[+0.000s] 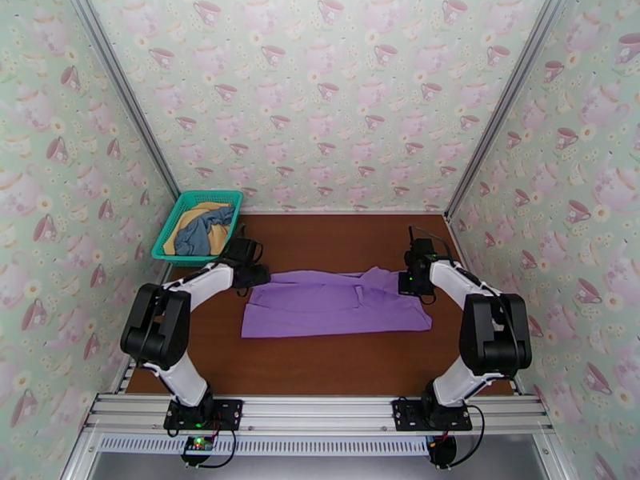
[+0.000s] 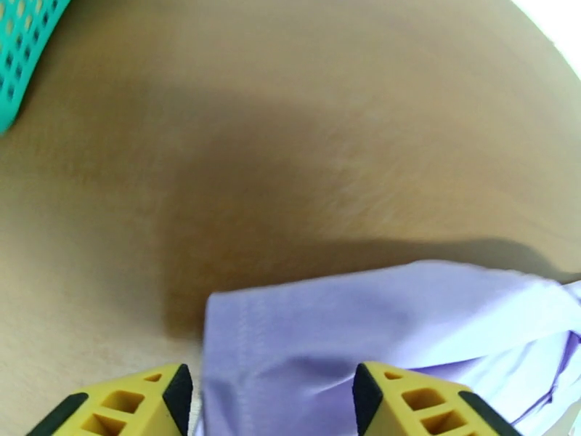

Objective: Fold and stack the mixed laundry pile

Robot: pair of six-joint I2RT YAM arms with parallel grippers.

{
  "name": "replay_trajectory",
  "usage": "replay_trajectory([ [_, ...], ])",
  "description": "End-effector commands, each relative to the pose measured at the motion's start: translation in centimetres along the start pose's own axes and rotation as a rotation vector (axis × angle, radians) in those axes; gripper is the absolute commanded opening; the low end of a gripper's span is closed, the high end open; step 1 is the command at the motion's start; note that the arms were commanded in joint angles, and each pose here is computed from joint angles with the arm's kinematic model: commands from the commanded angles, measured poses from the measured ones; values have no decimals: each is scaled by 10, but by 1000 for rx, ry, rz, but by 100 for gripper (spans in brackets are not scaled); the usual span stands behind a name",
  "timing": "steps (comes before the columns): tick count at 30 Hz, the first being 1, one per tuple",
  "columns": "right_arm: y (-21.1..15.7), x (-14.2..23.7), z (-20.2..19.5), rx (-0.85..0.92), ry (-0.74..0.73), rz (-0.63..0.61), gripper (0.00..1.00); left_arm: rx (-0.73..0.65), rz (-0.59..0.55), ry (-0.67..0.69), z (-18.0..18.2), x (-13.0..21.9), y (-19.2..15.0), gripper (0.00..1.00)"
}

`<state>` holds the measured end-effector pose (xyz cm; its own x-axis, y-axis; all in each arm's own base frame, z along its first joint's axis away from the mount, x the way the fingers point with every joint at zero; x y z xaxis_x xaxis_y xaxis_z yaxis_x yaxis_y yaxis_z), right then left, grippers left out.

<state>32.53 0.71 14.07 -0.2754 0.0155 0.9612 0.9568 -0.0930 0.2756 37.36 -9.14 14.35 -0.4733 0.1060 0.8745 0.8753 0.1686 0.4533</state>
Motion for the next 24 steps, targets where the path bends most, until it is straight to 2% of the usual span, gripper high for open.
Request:
replay_trajectory([
  [1,0,-7,0,3,-20,10,0,-49,53,-45,-13,-21,18,58],
  [4,0,-10,0,8,-23,22,0,-55,106,-37,-14,-43,22,51],
  [7,1,-10,0,13,-29,26,0,-59,141,-29,-15,-52,19,49],
  [14,2,-12,1,13,-19,32,0,-93,185,76,-2,-40,5,50],
  [21,0,-15,2,13,-11,37,0,-93,211,45,1,-41,-13,48],
  [24,-1,-16,2,13,-12,42,0,-80,228,8,-1,-51,-18,36],
])
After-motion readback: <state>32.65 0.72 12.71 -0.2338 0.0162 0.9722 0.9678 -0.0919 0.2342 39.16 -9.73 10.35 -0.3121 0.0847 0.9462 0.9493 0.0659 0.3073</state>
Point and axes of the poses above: each hand's point on the last joint's axis, 136 mm out from that joint toward the fingers, its own x axis back along the fingers, its own z axis along the line the jaws close on, y = z × x, the point moved 9 cm from there along x, back along the fingers, and after that the axes turned 3 degrees about -x, right-handed, at the moved point
